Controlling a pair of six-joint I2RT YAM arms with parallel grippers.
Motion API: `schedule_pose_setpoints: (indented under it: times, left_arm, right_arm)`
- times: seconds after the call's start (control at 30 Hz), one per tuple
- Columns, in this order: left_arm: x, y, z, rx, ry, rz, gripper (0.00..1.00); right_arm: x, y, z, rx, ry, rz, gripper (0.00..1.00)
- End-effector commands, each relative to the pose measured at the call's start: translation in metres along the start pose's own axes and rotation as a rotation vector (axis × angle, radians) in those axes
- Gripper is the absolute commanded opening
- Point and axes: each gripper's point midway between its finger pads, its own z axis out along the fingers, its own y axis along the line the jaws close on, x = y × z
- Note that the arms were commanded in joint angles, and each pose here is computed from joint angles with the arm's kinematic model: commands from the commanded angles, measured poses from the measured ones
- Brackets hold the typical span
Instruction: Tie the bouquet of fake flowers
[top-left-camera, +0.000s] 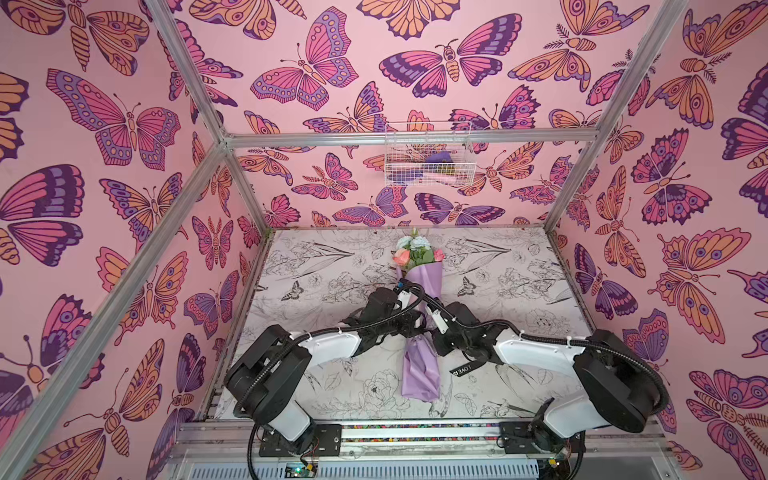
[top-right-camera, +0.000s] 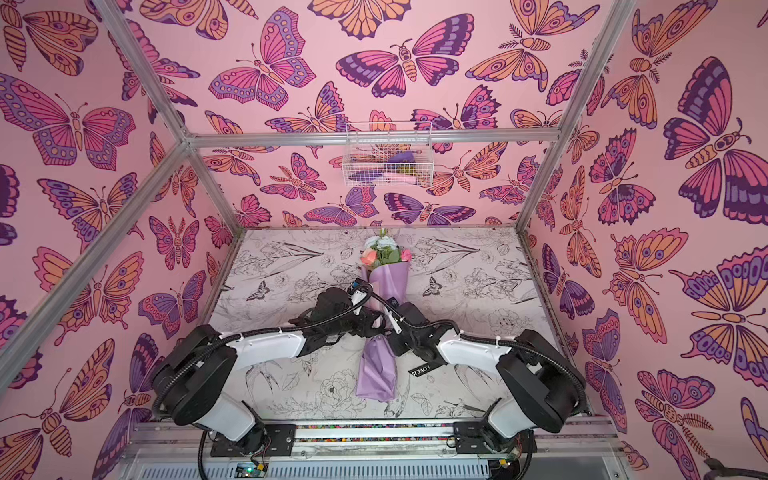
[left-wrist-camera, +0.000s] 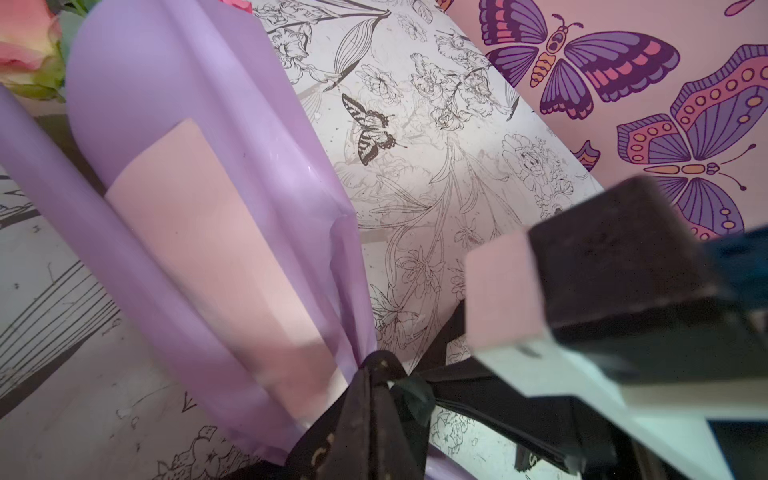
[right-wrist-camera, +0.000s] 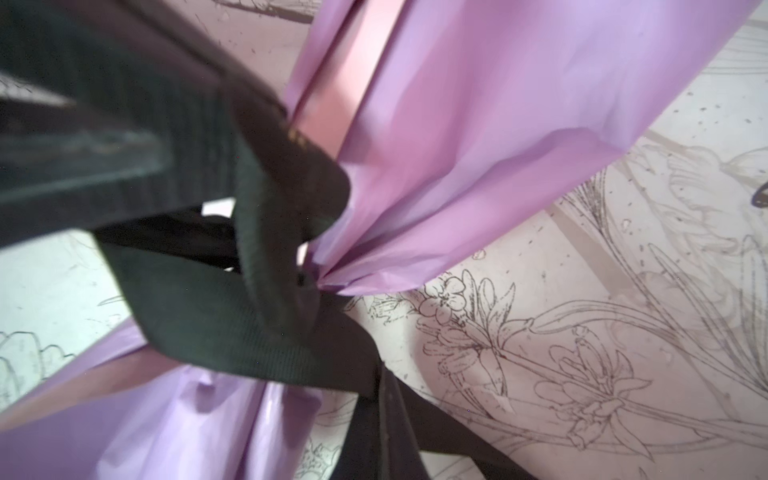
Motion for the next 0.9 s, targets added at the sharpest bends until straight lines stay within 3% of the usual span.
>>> schedule_pose_setpoints:
  times: [0.0,0.33,0.67,0.87]
  left_arm:
    - [-0.013,-0.003,-0.009,0.010,-0.064,0.000,0.00]
    - [-0.017,-0.006,-0.015,0.029,-0.114,-0.026,0.00]
    - [-0.015,-0.004,-0.016,0.034,-0.156,-0.069,0.00]
    - [-0.016,-0.005,-0.017,0.036,-0.169,-0.072,0.00]
  right_arm:
    - [-0.022,0.005,-0.020,-0.011,-0.056,0.031,0.00]
    - [-0.035,0.030,-0.048,-0.166,-0.089,0.196,0.00]
    - [-0.055,0.054,-0.039,-0.305,-0.101,0.357,0.00]
    - [-0.059,0.056,-0.024,-0.305,-0.074,0.412,0.00]
